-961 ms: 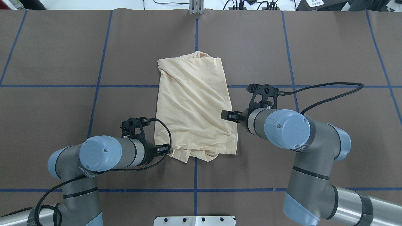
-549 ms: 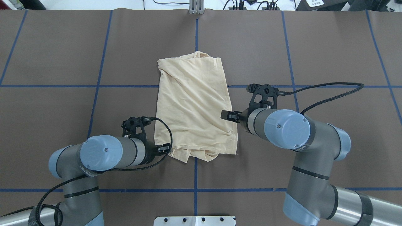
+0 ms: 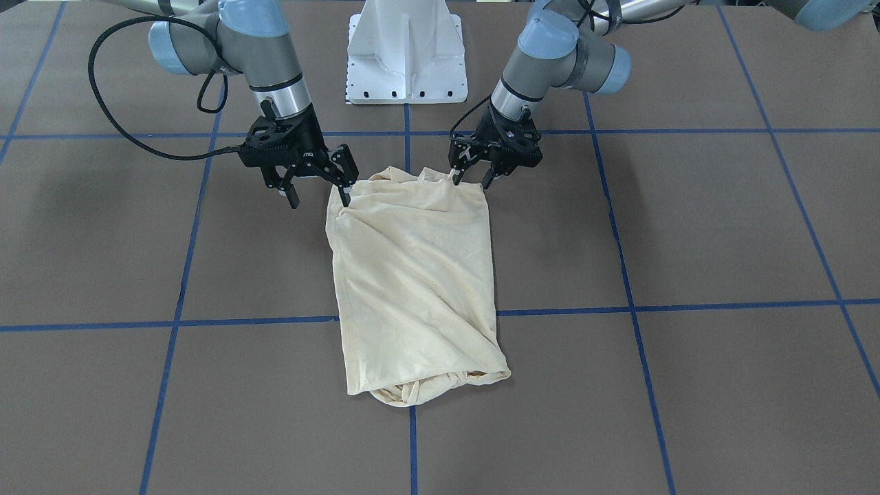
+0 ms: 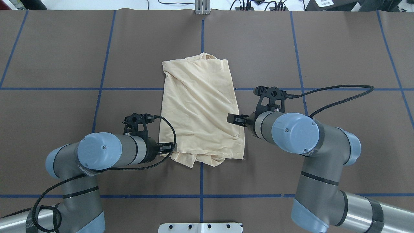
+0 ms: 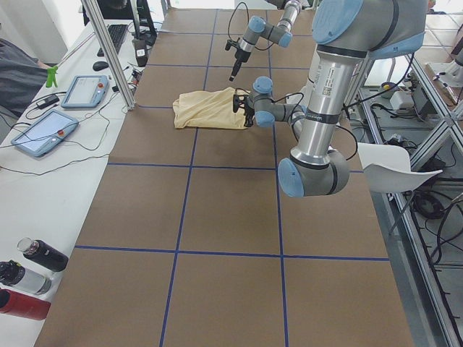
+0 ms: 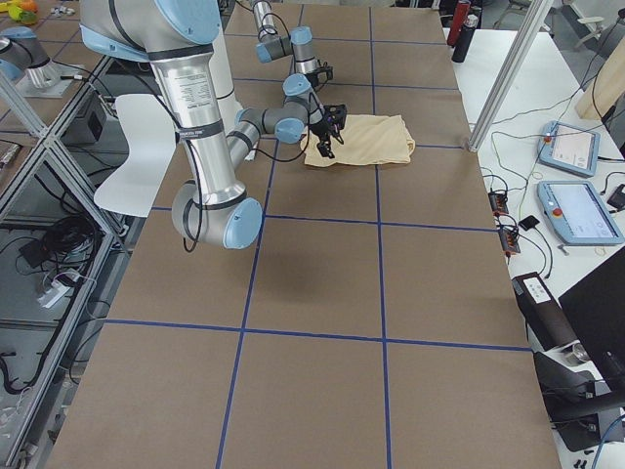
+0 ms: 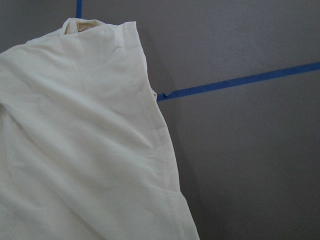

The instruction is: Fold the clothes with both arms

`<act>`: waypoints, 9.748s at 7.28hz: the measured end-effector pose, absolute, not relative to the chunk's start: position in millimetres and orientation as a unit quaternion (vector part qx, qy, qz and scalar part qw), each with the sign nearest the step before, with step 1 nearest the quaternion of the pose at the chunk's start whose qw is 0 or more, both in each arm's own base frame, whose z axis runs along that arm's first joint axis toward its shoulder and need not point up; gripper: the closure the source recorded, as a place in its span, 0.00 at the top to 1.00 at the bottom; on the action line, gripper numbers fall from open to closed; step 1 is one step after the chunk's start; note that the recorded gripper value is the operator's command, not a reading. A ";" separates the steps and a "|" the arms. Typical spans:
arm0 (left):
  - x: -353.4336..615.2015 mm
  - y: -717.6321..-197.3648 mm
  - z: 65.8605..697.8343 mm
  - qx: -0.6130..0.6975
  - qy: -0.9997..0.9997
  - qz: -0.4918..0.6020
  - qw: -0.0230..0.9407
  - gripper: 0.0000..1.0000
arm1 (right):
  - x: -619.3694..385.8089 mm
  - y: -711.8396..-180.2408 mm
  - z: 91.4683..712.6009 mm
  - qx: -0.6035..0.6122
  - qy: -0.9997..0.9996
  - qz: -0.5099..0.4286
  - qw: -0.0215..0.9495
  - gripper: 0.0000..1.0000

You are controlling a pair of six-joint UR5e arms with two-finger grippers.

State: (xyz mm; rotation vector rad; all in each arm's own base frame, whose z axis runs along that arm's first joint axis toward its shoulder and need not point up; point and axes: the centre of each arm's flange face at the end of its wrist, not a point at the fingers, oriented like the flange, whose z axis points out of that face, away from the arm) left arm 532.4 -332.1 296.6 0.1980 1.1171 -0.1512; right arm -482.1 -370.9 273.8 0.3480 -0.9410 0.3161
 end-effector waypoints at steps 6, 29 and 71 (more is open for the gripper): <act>537.4 -334.2 303.8 0.096 0.521 -0.064 0.846 0.67 | -482.4 -370.9 274.4 0.166 -0.449 0.150 0.865 1.00; 533.0 -332.4 294.5 0.088 0.532 -0.079 0.839 0.00 | -587.8 -335.1 280.4 0.094 -0.443 0.303 0.838 0.66; 463.6 -462.7 239.8 0.200 0.473 -0.019 0.858 1.00 | -524.9 -530.9 170.1 0.130 -0.434 0.234 0.860 1.00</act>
